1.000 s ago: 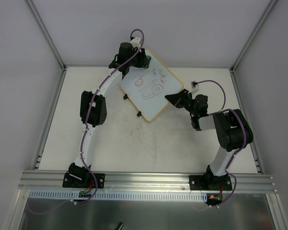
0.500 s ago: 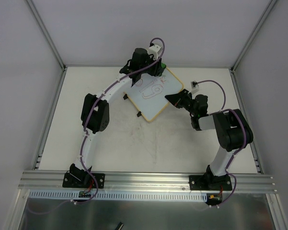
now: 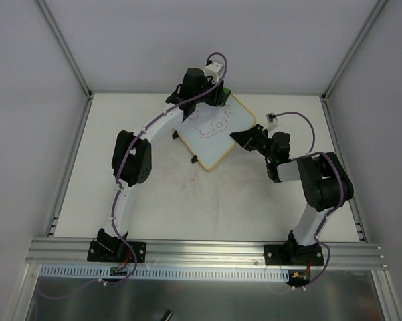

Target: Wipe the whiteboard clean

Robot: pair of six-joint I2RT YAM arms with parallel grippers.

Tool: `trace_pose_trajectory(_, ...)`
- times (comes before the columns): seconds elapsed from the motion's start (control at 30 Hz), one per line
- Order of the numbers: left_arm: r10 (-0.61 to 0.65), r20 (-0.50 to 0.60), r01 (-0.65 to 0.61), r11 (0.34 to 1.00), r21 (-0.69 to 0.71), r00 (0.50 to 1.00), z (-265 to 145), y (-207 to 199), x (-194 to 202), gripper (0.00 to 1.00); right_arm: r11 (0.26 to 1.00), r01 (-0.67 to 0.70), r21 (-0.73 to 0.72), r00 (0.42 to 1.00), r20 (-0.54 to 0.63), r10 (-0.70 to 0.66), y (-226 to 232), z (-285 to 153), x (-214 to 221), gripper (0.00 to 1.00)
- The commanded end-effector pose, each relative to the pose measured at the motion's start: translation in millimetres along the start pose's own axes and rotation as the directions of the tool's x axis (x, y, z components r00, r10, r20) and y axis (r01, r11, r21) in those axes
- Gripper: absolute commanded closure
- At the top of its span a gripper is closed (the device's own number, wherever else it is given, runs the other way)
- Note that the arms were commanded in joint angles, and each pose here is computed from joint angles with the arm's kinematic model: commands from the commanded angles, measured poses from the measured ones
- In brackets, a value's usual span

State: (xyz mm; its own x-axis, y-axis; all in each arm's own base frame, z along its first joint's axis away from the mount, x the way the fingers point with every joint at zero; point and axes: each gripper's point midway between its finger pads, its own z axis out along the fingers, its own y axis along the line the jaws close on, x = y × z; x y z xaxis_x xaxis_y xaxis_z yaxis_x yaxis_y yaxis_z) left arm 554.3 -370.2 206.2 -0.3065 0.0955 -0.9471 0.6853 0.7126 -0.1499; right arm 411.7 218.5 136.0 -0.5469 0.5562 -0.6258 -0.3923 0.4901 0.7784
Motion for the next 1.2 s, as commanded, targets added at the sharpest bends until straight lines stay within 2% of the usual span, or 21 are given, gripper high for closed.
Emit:
trace_pose_trajectory(0.0,-0.052,0.036,0.053,0.998,-0.028,0.998,-10.8,21.3,-15.6,1.0,0.991,0.104,-0.083,0.994,-0.038,-0.107,18.2,2.6,8.8,1.0)
trace_pose_trajectory(0.4,-0.188,0.004,0.187,0.976,-0.116,0.982,-15.6,90.6,21.3,1.0,0.991,0.102,-0.083,0.994,-0.038,-0.106,18.4,2.2,8.9,1.0)
trace_pose_trajectory(0.67,-0.346,-0.028,0.335,0.922,-0.194,0.938,-20.9,128.6,68.1,1.0,0.991,0.101,-0.083,0.994,-0.04,-0.105,17.8,2.4,9.7,1.0)
trace_pose_trajectory(0.97,-0.336,0.03,0.331,0.901,-0.281,0.941,-39.1,145.0,67.8,1.0,0.991,0.102,-0.083,0.994,-0.038,-0.105,18.0,1.8,8.8,1.0)
trace_pose_trajectory(1.17,-0.347,0.046,0.346,0.897,-0.275,0.937,-41.5,142.7,62.7,1.0,0.991,0.102,-0.087,0.994,-0.038,-0.106,19.4,2.4,8.6,1.0)
